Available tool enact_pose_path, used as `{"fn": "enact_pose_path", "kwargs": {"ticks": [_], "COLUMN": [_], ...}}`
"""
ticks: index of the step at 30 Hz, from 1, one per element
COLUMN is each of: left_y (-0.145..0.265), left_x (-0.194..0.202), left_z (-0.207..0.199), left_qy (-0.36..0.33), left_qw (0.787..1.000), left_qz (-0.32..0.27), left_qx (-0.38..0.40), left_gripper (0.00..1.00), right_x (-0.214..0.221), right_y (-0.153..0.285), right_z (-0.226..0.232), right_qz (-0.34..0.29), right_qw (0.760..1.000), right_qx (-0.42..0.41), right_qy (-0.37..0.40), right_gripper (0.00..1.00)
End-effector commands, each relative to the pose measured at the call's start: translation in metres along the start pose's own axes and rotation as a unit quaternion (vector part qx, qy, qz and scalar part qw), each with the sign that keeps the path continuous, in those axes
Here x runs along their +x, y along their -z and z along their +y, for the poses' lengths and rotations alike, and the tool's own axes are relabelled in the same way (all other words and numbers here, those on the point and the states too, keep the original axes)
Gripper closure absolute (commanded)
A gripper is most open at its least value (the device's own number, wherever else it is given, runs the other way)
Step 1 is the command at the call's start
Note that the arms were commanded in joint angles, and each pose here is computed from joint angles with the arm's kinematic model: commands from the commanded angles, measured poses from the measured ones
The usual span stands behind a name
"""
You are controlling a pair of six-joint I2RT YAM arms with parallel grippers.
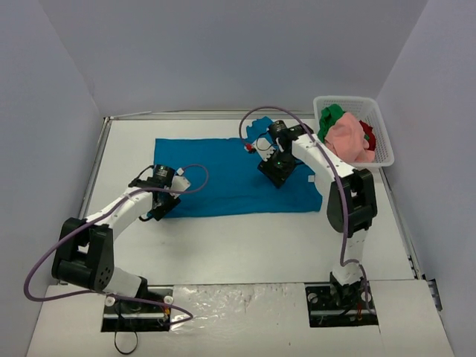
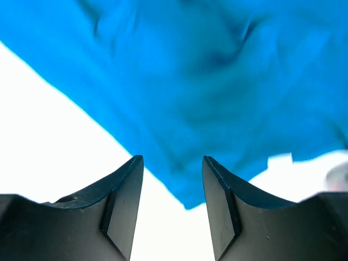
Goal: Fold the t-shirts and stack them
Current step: Fold the flattened tshirt in 1/3 of the way
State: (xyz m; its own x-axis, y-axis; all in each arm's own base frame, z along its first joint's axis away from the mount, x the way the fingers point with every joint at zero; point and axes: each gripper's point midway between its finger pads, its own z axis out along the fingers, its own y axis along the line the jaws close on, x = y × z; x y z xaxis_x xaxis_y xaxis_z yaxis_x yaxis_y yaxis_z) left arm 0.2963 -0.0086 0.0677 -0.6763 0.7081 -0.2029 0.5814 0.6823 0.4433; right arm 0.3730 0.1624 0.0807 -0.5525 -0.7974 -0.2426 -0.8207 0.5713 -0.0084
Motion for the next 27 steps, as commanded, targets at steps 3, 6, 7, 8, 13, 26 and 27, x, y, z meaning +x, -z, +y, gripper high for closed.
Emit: {"fn": "enact_pose_path", "kwargs": {"ticks": [3, 6, 7, 8, 13, 26, 27], "left_y": [-0.005, -0.014, -0.019, -0.023, -0.044, -0.049, -0.047], "left_x": [0.009, 0.016, 0.016, 0.017, 0.02, 0.022, 0.022], "left_z": [-0.021, -0.027, -0.027, -0.027, -0.025, -0.033, -0.032], "left_qy": [-0.046, -0.061, -0.065, -0.066, -0.07, -0.075, -0.073], "left_qw": [0.998, 0.996, 0.996, 0.996, 0.997, 0.995, 0.995], "left_qz": [-0.012, 0.001, 0.003, 0.007, 0.029, 0.035, 0.032], "left_qx": [0.048, 0.057, 0.054, 0.051, 0.034, 0.056, 0.054], "left_gripper": [0.45, 0.45, 0.45, 0.45, 0.45, 0.98, 0.98], "right_x": [0.041, 0.055, 0.057, 0.061, 0.07, 0.125, 0.127], "right_y": [0.036, 0.041, 0.042, 0.043, 0.044, 0.03, 0.027], "right_z": [0.009, 0.013, 0.014, 0.017, 0.022, 0.014, 0.012], "right_qz": [0.011, 0.015, 0.015, 0.016, 0.018, 0.072, 0.073], "right_qw": [0.999, 0.998, 0.998, 0.998, 0.998, 0.993, 0.993], "right_qx": [0.035, 0.044, 0.046, 0.046, 0.047, 0.061, 0.062], "right_qy": [-0.023, -0.031, -0.034, -0.035, -0.046, -0.073, -0.075], "right_gripper": [0.55, 0.55, 0.55, 0.55, 0.55, 0.44, 0.44]}}
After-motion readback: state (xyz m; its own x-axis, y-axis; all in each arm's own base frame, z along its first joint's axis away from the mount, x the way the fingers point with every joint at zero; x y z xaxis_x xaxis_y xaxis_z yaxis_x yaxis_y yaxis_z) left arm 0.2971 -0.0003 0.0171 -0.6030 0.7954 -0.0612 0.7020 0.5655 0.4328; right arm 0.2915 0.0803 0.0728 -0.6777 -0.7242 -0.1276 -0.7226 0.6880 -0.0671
